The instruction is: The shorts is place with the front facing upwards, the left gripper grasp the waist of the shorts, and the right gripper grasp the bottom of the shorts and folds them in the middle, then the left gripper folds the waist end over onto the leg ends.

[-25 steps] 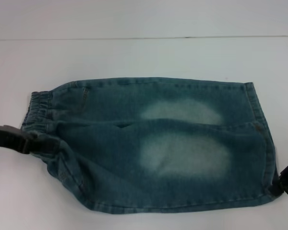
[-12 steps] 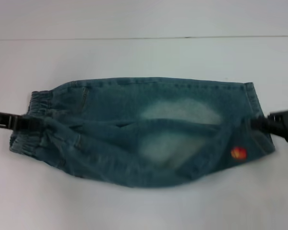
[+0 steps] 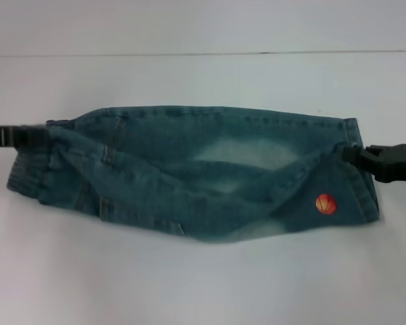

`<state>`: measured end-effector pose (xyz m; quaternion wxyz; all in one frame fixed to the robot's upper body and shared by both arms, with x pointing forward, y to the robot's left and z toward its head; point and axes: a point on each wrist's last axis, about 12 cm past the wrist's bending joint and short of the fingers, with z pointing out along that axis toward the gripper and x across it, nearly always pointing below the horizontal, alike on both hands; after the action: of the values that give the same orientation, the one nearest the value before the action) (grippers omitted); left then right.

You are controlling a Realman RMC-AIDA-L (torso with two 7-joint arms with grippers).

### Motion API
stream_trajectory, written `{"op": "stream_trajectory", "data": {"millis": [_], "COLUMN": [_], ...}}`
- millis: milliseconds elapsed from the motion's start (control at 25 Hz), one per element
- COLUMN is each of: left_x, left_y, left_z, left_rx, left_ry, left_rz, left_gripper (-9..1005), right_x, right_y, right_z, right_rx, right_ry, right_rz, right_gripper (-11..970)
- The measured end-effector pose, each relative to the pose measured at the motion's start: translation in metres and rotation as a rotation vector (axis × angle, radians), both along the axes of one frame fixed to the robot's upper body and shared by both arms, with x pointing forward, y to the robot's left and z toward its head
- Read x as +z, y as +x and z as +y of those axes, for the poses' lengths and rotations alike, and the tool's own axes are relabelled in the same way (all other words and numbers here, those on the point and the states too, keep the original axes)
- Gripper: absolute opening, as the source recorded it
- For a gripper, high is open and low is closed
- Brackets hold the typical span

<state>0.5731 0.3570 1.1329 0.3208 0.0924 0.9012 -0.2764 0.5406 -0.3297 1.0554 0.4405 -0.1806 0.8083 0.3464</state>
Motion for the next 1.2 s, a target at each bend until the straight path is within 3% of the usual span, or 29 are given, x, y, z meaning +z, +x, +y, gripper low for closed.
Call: {"op": "stream_trajectory", "data": {"millis": [200, 480, 960, 1200], "left_x": [-0.001, 0.001, 0.001, -0.004], "left_y": [-0.004, -0.003, 0.009, 0.017], "left_z": [0.015, 0.019, 0.015, 0.000], "left_rx": [0.080, 0.121, 0.181, 0.163], "left_ry": [-0.075, -0.107, -0.148, -0.146], "left_rz": [-0.028, -0.068, -0.143, -0.155], "left_gripper": [52, 53, 54, 54], "right_x": [-0.002, 0.000, 0.009, 0.005], "right_y": [0.002, 0.003, 0.006, 0.016], "right_z": [-0.001, -0.003, -0.003, 0.007], "right_rx": [-0.039, -0.052, -0.084, -0.097], "right_ry": [-0.006, -0.003, 0.049, 0.003], "right_rz": [-0.035, -0.070, -0.172, -0.159], "right_gripper": [35, 34, 34, 35]}}
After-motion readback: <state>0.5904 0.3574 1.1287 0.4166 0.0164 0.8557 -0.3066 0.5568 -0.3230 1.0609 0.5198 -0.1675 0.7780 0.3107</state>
